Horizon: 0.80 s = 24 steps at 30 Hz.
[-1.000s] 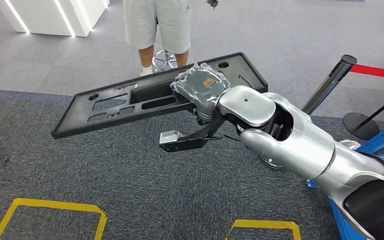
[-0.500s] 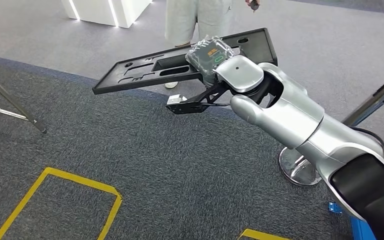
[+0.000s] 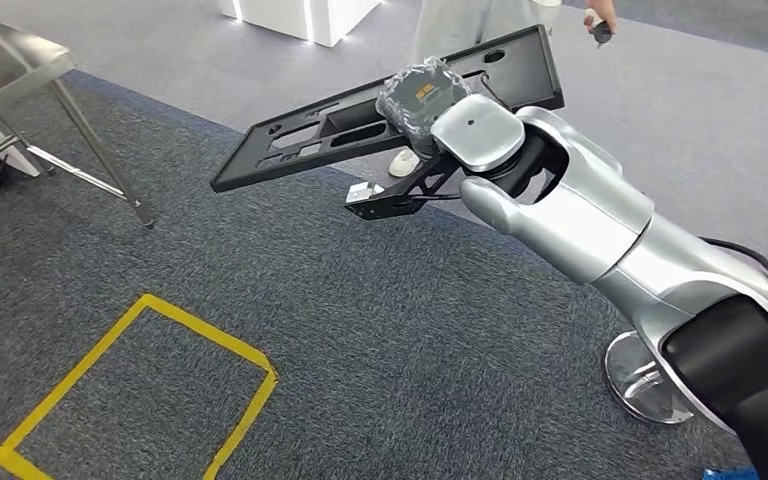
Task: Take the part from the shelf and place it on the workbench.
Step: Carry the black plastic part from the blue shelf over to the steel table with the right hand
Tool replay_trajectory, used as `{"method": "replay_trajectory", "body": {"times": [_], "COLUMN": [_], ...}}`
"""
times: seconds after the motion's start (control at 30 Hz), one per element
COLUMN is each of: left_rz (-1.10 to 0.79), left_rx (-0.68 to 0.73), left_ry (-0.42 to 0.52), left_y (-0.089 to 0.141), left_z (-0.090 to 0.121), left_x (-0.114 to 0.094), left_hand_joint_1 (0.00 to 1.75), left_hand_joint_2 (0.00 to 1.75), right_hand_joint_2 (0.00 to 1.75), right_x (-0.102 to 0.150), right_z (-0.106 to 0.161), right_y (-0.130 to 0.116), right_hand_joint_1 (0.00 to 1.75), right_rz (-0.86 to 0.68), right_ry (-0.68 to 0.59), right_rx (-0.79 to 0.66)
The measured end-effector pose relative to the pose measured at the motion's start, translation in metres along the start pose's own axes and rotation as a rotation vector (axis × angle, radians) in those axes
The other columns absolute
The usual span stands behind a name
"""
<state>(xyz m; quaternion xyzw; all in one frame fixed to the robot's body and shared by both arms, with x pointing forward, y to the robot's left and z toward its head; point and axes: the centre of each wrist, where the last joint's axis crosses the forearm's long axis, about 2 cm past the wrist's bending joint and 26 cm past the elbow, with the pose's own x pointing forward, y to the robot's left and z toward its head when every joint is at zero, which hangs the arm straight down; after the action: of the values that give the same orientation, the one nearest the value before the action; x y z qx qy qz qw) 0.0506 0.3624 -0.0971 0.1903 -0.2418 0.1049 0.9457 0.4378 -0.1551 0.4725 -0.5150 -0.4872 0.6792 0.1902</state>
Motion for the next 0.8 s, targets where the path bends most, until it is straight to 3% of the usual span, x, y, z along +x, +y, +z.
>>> {"method": "replay_trajectory", "body": {"times": [0.3,0.8], "left_rz": [0.005,0.005], "left_rx": [0.002,-0.002], "left_ry": [-0.003,0.002], "left_y": [0.003,0.005], "left_z": [-0.001,-0.002], "left_x": [0.000,-0.001], "left_hand_joint_1": [0.00,0.00], "left_hand_joint_2": [1.75,1.75], "right_hand_joint_2": [1.75,1.75], "right_x": [-0.003,-0.008], "right_z": [-0.001,-0.002], "right_y": [-0.020,-0.013], "right_hand_joint_1": [1.75,1.75], "right_rz": [0.112,0.218], "right_ry": [-0.064,-0.073], "right_rx": [0.011,0.066]}}
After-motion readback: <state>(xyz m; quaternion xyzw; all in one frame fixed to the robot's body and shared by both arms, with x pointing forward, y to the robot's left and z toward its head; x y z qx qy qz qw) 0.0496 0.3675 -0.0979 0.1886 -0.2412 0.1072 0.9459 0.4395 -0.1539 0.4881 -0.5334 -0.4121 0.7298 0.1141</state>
